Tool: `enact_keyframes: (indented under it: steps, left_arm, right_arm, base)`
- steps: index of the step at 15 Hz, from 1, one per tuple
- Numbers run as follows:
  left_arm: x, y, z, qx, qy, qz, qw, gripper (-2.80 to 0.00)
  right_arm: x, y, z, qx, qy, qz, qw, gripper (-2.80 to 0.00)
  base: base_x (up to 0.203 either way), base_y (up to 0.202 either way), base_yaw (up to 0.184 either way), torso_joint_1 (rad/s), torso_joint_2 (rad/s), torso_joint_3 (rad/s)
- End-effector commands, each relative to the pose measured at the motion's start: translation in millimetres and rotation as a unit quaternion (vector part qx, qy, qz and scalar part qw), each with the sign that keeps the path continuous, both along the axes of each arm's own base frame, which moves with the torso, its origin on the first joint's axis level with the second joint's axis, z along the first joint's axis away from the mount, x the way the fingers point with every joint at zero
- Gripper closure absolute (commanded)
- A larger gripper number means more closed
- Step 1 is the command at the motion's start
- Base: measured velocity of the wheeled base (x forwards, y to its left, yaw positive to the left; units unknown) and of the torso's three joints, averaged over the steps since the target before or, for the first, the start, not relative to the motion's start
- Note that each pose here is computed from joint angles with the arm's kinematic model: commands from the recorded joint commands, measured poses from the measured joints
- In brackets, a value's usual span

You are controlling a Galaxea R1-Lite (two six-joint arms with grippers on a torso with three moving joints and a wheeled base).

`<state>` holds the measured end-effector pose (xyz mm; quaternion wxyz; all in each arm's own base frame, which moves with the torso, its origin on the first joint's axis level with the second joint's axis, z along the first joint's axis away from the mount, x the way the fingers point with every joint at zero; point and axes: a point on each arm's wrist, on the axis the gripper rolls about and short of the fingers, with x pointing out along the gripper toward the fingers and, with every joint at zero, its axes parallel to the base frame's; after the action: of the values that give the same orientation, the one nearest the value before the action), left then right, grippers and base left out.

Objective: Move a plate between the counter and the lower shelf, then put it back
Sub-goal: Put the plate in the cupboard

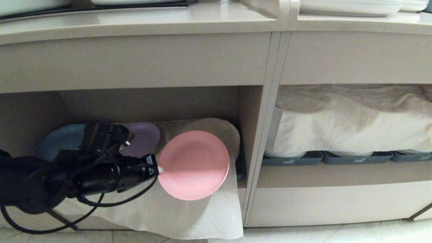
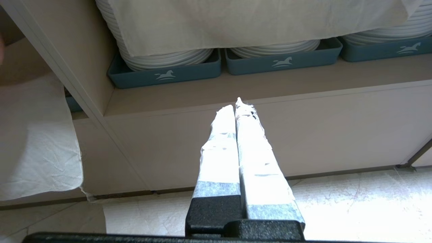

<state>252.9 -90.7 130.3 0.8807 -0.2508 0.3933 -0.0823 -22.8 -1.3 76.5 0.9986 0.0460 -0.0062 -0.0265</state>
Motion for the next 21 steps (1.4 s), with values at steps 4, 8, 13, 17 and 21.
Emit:
enact_keyframes:
  steps: [4, 8, 13, 17, 21]
  left_arm:
    - [0.0, -8.9, -0.2, -0.001, -0.004, -0.006, 1.0000, 0.00]
    - [1.3, -8.5, -3.4, 0.010, 0.012, 0.002, 0.9999, 0.00]
    - [18.6, -15.1, 1.6, 0.015, 0.026, 0.003, 0.9995, 0.00]
    - [28.7, -19.0, -5.5, 0.015, 0.037, 0.007, 0.9992, 0.00]
    - [38.8, -22.9, -8.4, 0.002, 0.044, 0.021, 0.9988, 0.00]
  right_arm:
    - [0.0, 0.0, 0.1, 0.000, 0.000, 0.000, 1.000, 0.00]
    - [0.0, 0.0, 0.1, 0.000, 0.000, 0.000, 1.000, 0.00]
    - [0.0, 0.0, 0.1, 0.000, 0.000, 0.000, 1.000, 0.00]
    - [0.0, 0.0, 0.1, 0.000, 0.000, 0.000, 1.000, 0.00]
    - [0.0, 0.0, 0.1, 0.000, 0.000, 0.000, 1.000, 0.00]
  base:
    - [0.000, 0.000, 0.000, 0.000, 0.00, 0.000]
    - [0.000, 0.000, 0.000, 0.000, 0.00, 0.000]
    - [0.000, 0.000, 0.000, 0.000, 0.00, 0.000]
    - [0.000, 0.000, 0.000, 0.000, 0.00, 0.000]
    - [0.000, 0.000, 0.000, 0.000, 0.00, 0.000]
